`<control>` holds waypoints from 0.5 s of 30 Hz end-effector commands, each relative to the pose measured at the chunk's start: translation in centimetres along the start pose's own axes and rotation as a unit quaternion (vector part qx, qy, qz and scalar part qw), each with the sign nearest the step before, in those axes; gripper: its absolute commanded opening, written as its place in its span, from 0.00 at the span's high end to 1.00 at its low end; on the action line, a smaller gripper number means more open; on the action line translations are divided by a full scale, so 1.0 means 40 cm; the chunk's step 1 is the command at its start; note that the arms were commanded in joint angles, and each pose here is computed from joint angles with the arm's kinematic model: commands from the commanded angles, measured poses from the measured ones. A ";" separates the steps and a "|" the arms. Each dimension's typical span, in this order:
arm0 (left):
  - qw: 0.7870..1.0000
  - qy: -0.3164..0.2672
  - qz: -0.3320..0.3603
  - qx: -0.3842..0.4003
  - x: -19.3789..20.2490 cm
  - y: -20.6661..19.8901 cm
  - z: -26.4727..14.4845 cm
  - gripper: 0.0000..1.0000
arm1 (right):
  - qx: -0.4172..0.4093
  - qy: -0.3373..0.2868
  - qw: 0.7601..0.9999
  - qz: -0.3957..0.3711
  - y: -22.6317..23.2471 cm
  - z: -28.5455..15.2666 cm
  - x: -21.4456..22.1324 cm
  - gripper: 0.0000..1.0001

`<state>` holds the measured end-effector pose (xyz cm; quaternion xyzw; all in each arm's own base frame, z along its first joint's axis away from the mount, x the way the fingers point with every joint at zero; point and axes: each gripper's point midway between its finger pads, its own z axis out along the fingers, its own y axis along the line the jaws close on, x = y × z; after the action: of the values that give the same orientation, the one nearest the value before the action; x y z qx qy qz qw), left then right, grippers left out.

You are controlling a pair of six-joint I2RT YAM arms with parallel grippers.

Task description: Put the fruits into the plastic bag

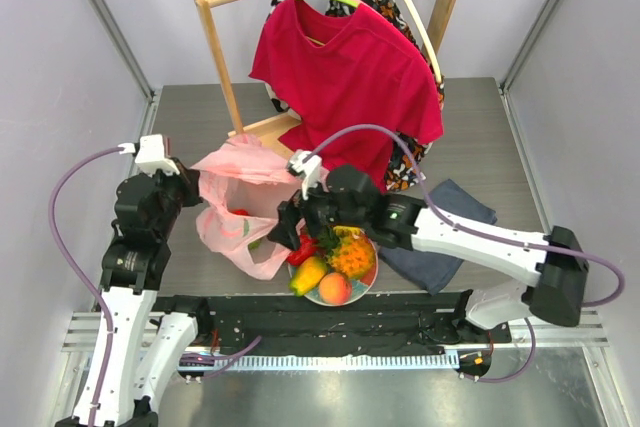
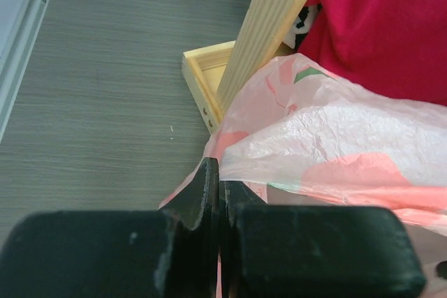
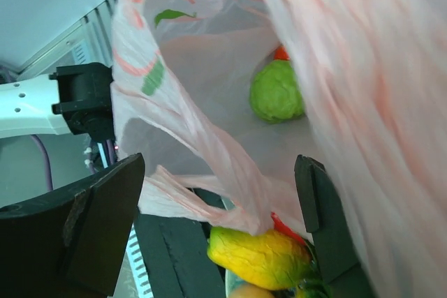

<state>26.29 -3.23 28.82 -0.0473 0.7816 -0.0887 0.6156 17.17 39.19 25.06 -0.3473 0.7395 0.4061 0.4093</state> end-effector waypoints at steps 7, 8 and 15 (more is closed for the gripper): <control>0.999 -0.031 0.006 -0.041 -0.034 0.038 -0.011 1.00 | -0.156 0.075 0.985 0.007 0.203 0.053 0.008 0.02; 0.998 -0.037 0.006 -0.059 -0.039 0.054 -0.014 1.00 | -0.166 0.082 0.983 0.009 0.213 0.046 0.007 0.02; 0.995 -0.088 -0.017 -0.045 -0.112 0.033 -0.030 1.00 | -0.257 0.186 0.946 0.064 0.293 -0.016 0.080 0.00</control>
<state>25.87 -1.16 29.73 -0.0838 0.7663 -0.0478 0.6352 8.92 43.81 24.98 -0.4451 0.7078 0.4994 0.2272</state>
